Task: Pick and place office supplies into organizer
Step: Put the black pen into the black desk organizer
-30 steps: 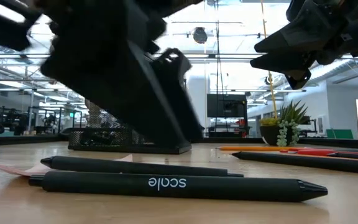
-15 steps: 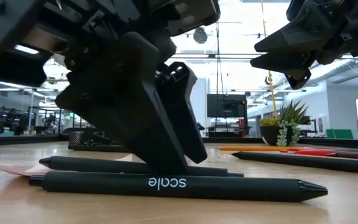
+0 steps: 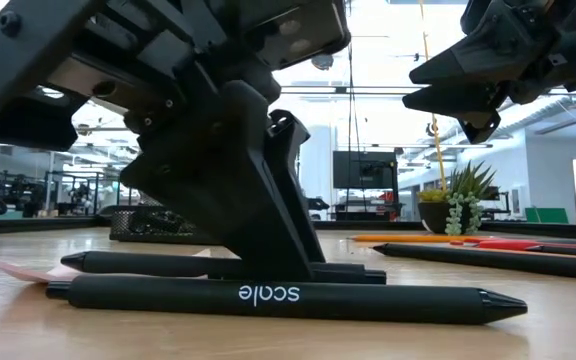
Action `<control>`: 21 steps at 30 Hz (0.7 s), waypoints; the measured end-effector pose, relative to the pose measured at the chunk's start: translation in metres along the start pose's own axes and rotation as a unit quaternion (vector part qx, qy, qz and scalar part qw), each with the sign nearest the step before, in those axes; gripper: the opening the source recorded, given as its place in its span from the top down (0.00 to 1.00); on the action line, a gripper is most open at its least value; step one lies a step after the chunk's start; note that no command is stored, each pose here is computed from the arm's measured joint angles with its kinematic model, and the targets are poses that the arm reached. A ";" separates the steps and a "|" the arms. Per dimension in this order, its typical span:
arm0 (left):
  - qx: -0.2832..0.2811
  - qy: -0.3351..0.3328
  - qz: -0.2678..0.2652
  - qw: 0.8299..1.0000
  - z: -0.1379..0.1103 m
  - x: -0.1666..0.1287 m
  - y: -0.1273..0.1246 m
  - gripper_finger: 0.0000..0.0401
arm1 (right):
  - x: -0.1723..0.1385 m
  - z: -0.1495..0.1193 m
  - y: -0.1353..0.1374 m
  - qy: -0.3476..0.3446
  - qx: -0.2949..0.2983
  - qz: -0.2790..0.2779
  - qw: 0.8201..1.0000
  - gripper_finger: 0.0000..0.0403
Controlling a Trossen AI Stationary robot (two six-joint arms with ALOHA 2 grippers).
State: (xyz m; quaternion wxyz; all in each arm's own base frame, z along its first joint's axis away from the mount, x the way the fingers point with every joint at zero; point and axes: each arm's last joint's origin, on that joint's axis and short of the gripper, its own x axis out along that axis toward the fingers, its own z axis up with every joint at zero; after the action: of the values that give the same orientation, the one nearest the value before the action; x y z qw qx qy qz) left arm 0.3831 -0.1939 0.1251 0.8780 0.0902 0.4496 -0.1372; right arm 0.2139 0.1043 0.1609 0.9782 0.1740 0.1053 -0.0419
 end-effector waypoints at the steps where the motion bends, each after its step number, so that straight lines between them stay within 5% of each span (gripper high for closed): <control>1: -0.004 0.001 0.004 1.000 -0.001 0.000 0.000 0.71 | 0.000 0.000 0.000 0.000 0.000 0.000 1.000 0.65; 12: -0.069 -0.005 0.026 0.997 -0.003 0.003 0.016 0.87 | 0.000 0.000 0.000 0.000 0.000 0.000 1.000 0.65; 21: -0.110 -0.013 0.039 0.993 0.001 -0.006 0.026 0.84 | 0.000 0.000 0.000 0.000 0.000 0.000 1.000 0.65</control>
State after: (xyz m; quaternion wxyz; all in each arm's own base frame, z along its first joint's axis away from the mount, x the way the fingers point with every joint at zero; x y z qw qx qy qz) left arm 0.3891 -0.1687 0.1318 0.8930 0.0087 0.4469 -0.0533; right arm 0.2139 0.1043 0.1609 0.9782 0.1740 0.1053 -0.0420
